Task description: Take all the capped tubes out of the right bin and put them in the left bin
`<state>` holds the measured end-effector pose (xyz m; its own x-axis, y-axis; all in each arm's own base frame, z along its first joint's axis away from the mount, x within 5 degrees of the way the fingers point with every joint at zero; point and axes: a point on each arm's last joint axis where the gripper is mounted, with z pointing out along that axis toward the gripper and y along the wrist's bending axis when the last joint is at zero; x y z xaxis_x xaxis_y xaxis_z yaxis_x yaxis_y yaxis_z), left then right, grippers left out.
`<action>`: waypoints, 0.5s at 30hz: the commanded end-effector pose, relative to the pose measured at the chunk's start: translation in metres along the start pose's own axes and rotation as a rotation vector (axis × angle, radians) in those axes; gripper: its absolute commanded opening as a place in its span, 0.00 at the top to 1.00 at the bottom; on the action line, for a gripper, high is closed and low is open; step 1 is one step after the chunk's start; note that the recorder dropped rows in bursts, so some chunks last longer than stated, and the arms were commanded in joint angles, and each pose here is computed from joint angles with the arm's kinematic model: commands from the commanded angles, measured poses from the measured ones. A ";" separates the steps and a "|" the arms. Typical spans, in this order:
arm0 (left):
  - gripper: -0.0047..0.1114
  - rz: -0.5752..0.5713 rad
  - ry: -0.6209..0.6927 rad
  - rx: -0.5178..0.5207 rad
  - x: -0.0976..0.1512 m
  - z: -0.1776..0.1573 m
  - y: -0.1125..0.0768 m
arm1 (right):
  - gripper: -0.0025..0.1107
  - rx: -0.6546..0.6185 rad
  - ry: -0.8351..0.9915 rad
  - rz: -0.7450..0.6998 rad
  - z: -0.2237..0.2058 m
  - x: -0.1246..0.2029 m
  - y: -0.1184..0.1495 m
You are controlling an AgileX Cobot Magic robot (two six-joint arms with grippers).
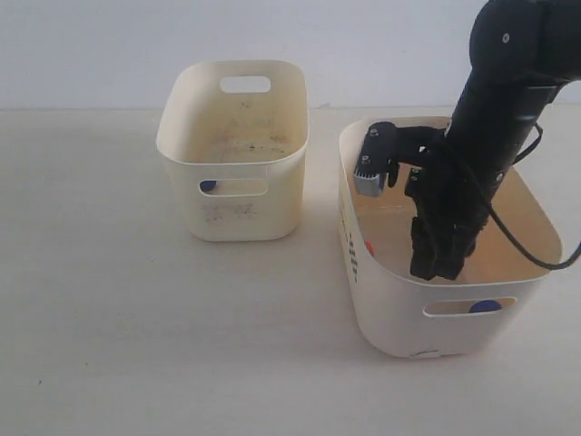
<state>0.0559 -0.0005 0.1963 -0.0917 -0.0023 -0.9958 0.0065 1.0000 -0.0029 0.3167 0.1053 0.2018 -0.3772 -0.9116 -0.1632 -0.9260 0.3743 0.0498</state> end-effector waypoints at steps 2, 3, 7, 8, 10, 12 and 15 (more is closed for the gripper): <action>0.92 -0.007 -0.004 0.008 -0.001 0.000 0.000 | 0.71 -0.001 0.013 0.070 -0.007 -0.007 -0.008; 0.92 -0.007 -0.004 0.008 -0.001 0.000 0.000 | 0.72 -0.005 0.027 0.068 -0.007 -0.007 -0.009; 0.92 -0.007 -0.004 0.008 -0.001 0.000 0.000 | 0.72 -0.034 0.116 0.070 0.008 -0.002 -0.014; 0.92 -0.007 -0.004 0.008 -0.001 0.000 0.000 | 0.72 -0.043 0.125 0.082 0.011 -0.001 -0.014; 0.92 -0.007 -0.004 0.008 -0.001 0.000 0.000 | 0.72 -0.054 0.130 0.091 0.017 -0.001 -0.015; 0.92 -0.007 -0.004 0.008 -0.001 0.000 0.000 | 0.72 -0.065 0.117 0.101 0.020 -0.003 -0.016; 0.92 -0.007 -0.004 0.008 -0.001 0.000 0.000 | 0.70 -0.070 0.098 0.116 0.024 -0.005 -0.016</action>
<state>0.0559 -0.0005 0.1963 -0.0917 -0.0023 -0.9958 0.0065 1.0000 -0.0029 0.3320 0.1056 0.1782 -0.4626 -0.8858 -0.0370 -0.8811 0.4547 0.1301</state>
